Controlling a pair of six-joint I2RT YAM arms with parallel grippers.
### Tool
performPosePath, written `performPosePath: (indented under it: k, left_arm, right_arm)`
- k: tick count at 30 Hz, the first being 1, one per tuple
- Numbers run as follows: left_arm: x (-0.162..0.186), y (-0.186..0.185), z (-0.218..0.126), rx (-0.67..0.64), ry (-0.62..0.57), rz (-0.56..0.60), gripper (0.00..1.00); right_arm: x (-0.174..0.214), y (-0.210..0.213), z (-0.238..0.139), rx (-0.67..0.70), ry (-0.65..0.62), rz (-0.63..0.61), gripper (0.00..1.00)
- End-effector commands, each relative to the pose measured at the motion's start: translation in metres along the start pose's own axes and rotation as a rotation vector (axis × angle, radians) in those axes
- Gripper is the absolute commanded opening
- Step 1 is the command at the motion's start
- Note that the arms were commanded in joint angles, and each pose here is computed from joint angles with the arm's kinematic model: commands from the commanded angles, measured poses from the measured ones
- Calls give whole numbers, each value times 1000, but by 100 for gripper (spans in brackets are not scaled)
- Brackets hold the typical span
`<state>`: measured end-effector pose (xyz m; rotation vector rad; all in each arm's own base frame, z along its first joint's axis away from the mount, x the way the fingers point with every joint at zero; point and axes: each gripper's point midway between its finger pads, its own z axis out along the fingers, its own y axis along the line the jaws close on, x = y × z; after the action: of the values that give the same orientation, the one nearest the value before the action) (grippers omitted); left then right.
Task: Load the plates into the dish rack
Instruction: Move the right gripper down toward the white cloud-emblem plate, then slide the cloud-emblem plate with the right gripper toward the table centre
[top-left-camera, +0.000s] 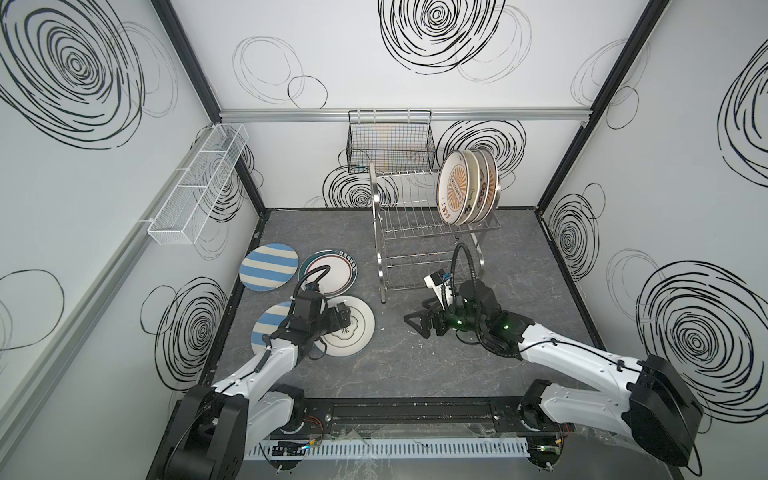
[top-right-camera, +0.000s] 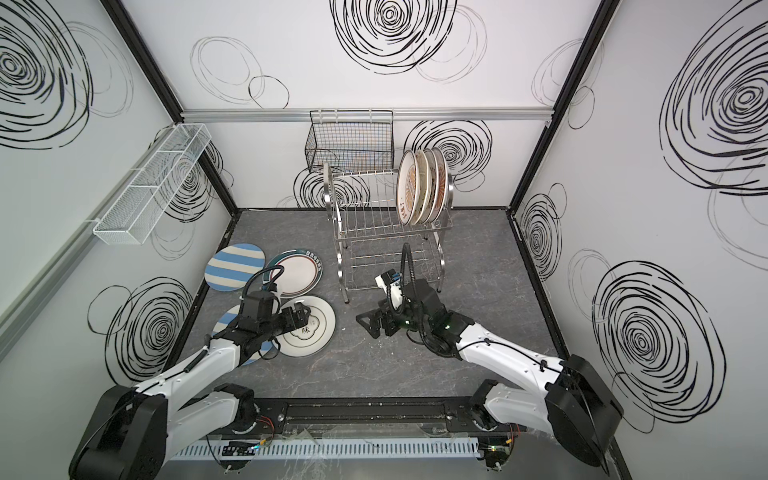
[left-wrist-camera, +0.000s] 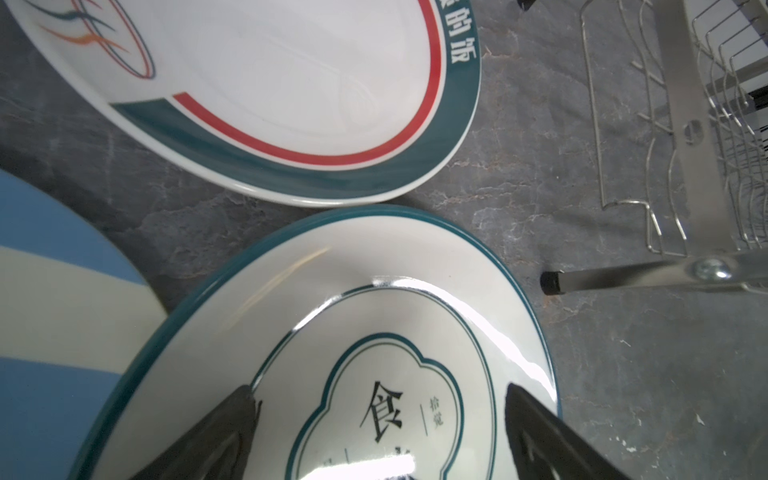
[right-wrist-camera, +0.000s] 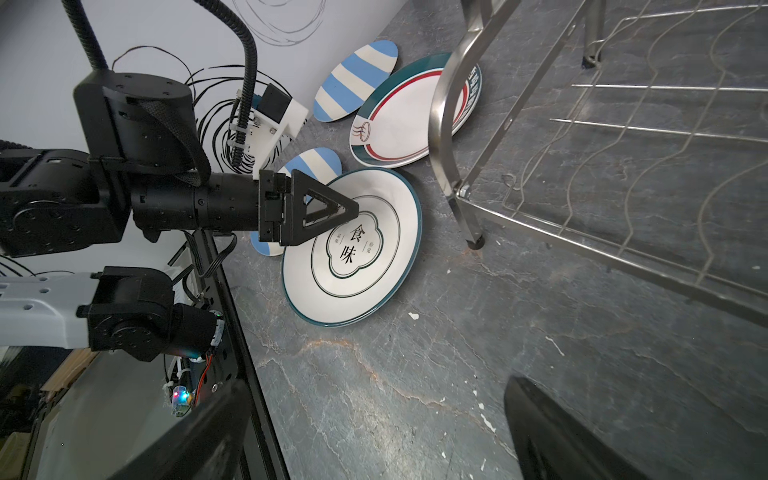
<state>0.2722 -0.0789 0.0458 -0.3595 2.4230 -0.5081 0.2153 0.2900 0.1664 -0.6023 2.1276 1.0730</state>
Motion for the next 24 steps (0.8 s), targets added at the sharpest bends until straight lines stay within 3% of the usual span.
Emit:
performPosePath:
  k: [1,6,17,24]
  left_arm:
    - [-4,-14,-3,44,-16,20,96]
    - [-7,-17,-7,22,-29,44,96]
    - [-66,2,-15,-133,-196,40,96]
    - [-79,6,1,-151,-183,42,96]
  right_arm:
    - [11,-7,-4,11,-8,82,100]
    - [34,-11,-1,-18,15,167,100]
    - [43,-12,5,-27,56,186,100]
    - [50,-11,13,-46,107,202,100]
